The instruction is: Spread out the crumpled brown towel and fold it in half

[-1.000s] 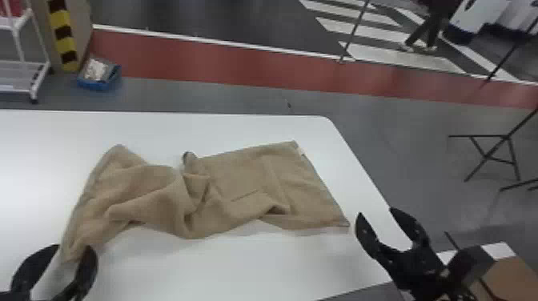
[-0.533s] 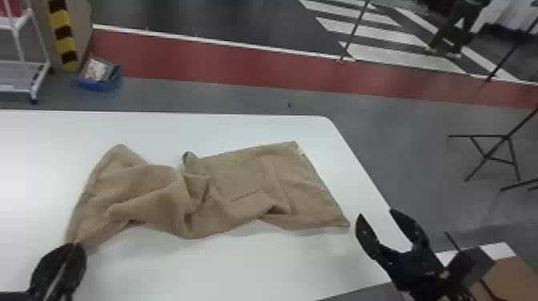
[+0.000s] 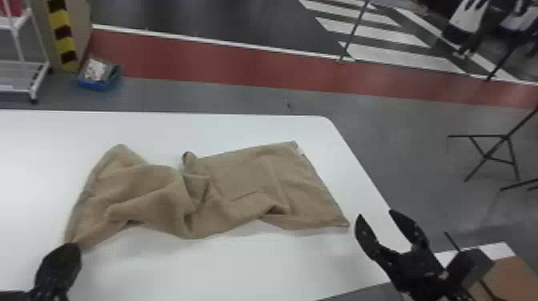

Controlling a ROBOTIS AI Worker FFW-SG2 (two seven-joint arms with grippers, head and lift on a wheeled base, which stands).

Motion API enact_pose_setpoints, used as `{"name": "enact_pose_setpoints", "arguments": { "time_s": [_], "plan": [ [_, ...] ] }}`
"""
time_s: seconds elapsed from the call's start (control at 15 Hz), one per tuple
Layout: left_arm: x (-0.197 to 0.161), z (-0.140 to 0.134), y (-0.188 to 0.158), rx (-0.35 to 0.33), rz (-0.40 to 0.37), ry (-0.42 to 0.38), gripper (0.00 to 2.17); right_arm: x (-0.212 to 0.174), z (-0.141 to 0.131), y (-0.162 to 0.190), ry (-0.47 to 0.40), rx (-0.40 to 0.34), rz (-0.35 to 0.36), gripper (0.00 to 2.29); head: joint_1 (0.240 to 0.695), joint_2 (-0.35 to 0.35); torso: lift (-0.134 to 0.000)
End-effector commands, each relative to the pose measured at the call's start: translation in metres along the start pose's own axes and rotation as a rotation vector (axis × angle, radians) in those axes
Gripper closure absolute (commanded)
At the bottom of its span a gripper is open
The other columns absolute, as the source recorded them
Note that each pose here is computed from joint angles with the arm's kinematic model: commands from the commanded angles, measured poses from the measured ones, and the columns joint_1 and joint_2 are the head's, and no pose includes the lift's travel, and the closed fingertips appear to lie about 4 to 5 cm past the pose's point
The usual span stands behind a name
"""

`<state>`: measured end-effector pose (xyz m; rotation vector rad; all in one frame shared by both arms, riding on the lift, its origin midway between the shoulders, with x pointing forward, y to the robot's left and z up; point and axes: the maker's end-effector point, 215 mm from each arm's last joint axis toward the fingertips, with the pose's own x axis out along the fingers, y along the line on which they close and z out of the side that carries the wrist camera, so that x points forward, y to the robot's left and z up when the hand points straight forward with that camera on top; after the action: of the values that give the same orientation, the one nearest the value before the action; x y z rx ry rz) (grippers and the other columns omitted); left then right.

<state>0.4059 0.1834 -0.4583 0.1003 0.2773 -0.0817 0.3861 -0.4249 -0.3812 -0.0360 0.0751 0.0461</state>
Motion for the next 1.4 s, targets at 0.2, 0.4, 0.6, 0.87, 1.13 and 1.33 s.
{"name": "enact_pose_setpoints", "arguments": {
  "time_s": [0.2,0.4,0.6,0.87,1.13,1.33],
  "plan": [
    [0.0,0.012,0.001,-0.006,-0.003,-0.036,0.16,0.0,0.0,0.0,-0.007,0.001,-0.001,0.21,0.695,-0.335,-0.125],
    [-0.001,0.006,0.0,-0.005,-0.012,-0.022,0.16,0.0,0.001,0.0,-0.009,0.002,-0.001,0.21,0.695,-0.336,-0.125],
    [0.0,-0.004,0.003,0.001,-0.011,0.002,0.18,0.001,0.001,0.001,-0.01,0.004,0.0,0.21,0.695,-0.336,-0.125],
    [0.001,-0.004,0.005,0.005,-0.008,0.001,0.21,0.003,0.003,0.003,-0.015,0.001,0.006,0.21,0.695,-0.328,-0.125],
    [0.001,-0.004,0.001,0.006,-0.027,0.003,0.36,0.003,0.004,0.001,-0.016,0.001,0.003,0.21,0.695,-0.324,-0.125],
    [0.0,-0.01,-0.006,0.011,-0.063,0.028,0.64,0.003,0.004,0.001,-0.016,0.001,0.001,0.21,0.695,-0.333,-0.125]
  ]
}}
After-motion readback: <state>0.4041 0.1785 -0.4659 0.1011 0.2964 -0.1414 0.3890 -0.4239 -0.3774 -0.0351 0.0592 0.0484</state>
